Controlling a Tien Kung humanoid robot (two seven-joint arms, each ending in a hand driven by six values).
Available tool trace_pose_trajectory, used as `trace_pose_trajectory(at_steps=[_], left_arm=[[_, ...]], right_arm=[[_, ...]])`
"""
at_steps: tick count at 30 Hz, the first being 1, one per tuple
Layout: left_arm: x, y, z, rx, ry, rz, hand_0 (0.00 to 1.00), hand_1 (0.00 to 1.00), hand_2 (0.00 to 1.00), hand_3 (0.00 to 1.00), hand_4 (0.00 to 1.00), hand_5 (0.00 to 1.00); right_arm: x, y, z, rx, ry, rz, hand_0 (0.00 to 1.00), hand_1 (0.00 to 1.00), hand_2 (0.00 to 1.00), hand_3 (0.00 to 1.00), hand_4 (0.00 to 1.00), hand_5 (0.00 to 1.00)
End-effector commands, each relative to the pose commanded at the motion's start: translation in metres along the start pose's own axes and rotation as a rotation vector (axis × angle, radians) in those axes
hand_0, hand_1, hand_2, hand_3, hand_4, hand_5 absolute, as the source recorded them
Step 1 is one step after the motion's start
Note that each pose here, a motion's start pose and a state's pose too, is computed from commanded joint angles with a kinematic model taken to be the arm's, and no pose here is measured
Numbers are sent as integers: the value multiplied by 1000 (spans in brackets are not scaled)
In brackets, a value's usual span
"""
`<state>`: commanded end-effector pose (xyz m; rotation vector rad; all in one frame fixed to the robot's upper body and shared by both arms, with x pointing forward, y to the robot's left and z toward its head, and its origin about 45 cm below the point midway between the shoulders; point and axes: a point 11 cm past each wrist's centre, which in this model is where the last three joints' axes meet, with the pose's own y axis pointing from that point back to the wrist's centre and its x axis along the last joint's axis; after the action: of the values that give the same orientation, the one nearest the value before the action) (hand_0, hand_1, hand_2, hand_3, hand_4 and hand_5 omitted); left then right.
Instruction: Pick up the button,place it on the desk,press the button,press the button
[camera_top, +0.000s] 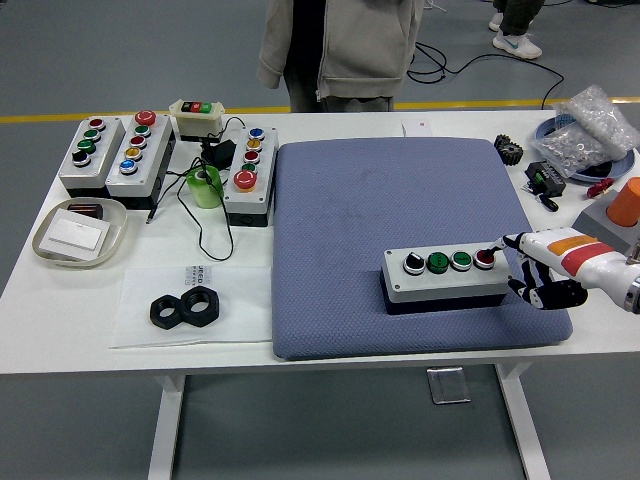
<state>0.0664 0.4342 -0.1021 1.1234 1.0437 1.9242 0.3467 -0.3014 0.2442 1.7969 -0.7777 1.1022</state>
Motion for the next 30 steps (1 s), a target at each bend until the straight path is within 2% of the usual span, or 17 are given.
trace_pose_trajectory(at_steps=[15,18,24,30], left_arm=[[0,0,-1,2,-1,0,750,827,869,828,631,998],[0,0,0,1,-1,0,750,827,869,828,630,998],[0,0,0,0,-1,0,750,827,869,828,631,998],[0,0,0,1,-2,-1,750,826,870,828,632,998]], right_arm=[[-7,-1,0,-10,12,-43,318,135,240,761,565,2],[-5,0,-1,-7,13,-31,321,137,241,762,565,2],[16,3,-13,38,8,58,319,135,240,764,569,2],[15,-1,-26,74,14,49,318,135,239,765,571,2]])
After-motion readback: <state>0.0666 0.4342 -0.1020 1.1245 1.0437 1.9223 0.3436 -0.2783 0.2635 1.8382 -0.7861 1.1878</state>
